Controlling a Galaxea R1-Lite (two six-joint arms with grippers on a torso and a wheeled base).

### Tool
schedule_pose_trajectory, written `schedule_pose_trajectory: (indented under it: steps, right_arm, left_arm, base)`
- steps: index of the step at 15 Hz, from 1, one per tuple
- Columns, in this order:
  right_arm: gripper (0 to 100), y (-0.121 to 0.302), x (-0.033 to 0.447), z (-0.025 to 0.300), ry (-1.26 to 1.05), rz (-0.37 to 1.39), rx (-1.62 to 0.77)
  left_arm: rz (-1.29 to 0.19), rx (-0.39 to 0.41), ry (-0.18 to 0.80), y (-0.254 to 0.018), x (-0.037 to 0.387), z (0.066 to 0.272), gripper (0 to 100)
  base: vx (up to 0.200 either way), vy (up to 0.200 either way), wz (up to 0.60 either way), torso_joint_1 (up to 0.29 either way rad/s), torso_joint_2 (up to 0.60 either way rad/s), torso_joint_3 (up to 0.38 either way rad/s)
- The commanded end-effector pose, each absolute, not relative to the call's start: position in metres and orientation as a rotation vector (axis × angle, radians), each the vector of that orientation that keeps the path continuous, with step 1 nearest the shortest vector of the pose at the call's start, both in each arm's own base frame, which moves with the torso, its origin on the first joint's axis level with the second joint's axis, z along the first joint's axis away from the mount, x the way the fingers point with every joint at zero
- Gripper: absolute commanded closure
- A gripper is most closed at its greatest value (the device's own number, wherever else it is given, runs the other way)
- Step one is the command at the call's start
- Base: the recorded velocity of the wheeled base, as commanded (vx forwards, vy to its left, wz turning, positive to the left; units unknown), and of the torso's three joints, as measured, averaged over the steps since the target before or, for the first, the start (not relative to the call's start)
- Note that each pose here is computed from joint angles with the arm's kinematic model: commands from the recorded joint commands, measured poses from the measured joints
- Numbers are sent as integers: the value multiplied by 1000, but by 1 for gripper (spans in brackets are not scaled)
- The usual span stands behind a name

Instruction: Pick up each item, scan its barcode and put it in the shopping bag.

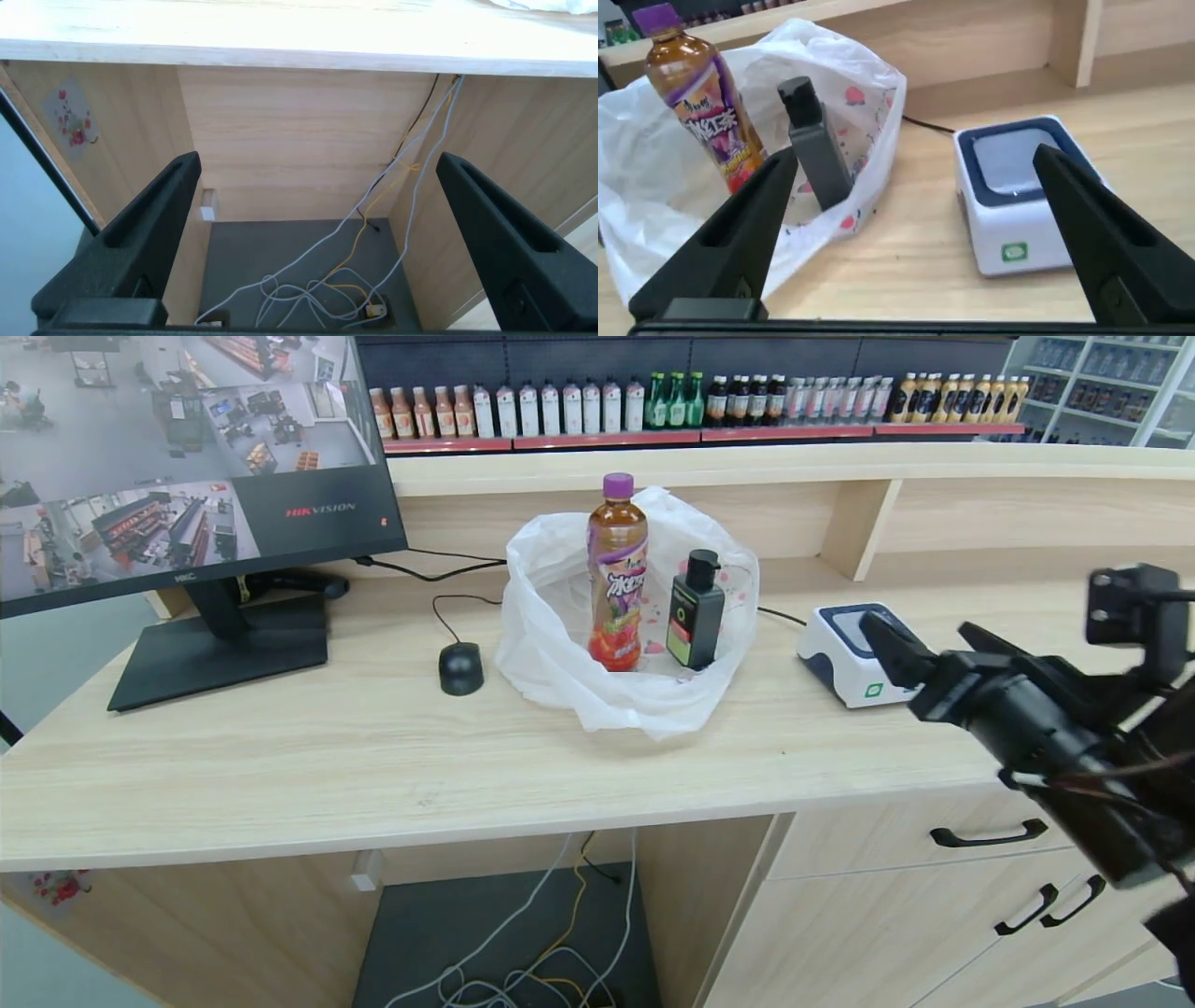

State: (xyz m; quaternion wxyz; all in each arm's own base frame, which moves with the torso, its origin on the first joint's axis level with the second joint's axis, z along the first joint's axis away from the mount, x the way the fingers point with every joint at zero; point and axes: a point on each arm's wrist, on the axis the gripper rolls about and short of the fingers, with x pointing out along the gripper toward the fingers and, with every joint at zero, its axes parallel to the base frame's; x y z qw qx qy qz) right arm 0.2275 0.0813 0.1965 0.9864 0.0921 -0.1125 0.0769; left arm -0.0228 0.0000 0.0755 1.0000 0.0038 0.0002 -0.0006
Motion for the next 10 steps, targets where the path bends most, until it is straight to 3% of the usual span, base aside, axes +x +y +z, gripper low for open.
schedule_pose_trajectory:
  steps: [1,6,10]
  right_arm:
    - [0,42,149,191,-266,131,211]
    - [0,20,81,171,-235,132,201]
    - [0,4,21,136,-108,219,124]
  left_arm:
    - [-2,8,0,0,-23,75,0]
    - [0,9,0,0,-23,75,0]
    - [-2,9,0,0,-23,75,0]
  base:
    - [0,0,0,0,0,0]
    - [0,0,0,0,0,0]
    - [0,0,0,0,0,0]
